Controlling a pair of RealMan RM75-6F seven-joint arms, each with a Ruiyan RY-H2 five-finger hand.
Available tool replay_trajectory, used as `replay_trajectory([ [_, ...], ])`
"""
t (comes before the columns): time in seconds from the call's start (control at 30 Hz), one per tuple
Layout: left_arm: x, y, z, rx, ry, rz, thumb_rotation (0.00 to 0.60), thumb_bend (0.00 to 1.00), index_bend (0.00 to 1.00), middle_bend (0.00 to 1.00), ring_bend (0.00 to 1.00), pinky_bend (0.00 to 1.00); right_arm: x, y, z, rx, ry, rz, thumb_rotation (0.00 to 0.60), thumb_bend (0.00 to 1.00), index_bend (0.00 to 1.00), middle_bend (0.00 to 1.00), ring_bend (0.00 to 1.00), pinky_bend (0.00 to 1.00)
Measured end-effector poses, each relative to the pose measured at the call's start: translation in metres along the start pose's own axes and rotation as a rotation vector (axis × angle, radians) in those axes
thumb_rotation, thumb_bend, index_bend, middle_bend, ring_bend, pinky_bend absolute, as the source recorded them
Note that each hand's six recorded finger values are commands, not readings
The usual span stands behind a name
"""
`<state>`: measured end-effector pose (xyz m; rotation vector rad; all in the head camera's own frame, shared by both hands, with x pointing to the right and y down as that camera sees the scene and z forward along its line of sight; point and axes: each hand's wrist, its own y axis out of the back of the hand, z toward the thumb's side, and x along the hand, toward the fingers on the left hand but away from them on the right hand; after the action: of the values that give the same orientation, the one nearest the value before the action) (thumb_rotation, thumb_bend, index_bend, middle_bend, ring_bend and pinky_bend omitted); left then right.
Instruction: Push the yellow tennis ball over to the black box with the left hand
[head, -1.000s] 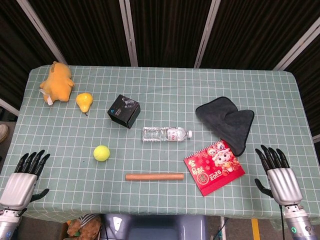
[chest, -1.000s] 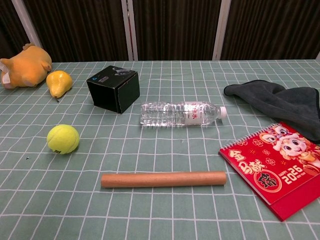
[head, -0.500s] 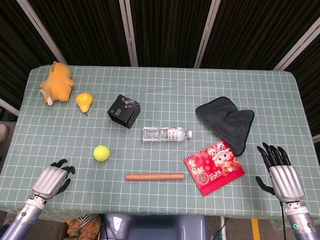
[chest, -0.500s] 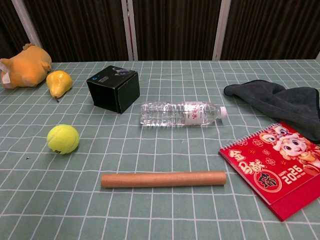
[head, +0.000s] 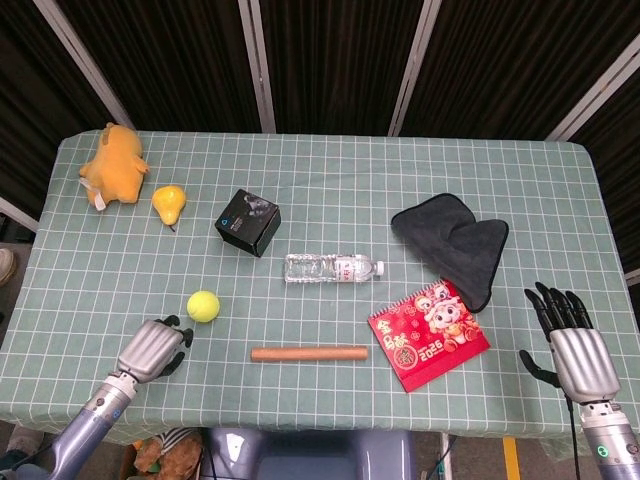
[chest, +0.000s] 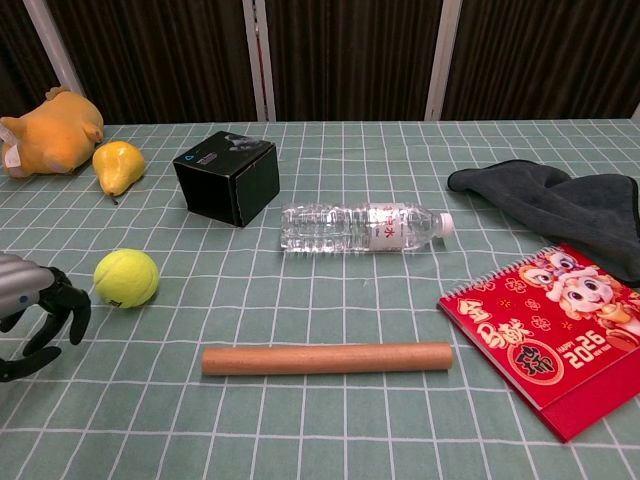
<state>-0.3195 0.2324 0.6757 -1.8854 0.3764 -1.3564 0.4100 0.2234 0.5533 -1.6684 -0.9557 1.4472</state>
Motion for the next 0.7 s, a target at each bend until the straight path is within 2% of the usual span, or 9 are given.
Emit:
replay_trajectory([
  [0.23, 0.014, 0.001, 0.007, 0.002, -0.016, -0.024, 0.6, 0.42, 0.45, 0.63, 0.28, 0.54, 0.0, 0.003, -0.003, -0.007, -0.009, -0.005, 0.6, 0.36, 0.0, 0.0, 0.0, 0.0],
  [0.43, 0.025, 0.002, 0.012, 0.008, -0.021, -0.024, 0.6, 0.41, 0.43, 0.6, 0.28, 0.43, -0.001, 0.004, -0.006, -0.014, -0.013, -0.01, 0.6, 0.36, 0.0, 0.0, 0.0, 0.0],
  [0.7, 0.037, 0.008, 0.019, 0.014, -0.034, -0.002, 0.6, 0.4, 0.37, 0.56, 0.26, 0.37, 0.0, 0.007, -0.007, -0.02, -0.013, -0.013, 0.6, 0.36, 0.0, 0.0, 0.0, 0.0],
])
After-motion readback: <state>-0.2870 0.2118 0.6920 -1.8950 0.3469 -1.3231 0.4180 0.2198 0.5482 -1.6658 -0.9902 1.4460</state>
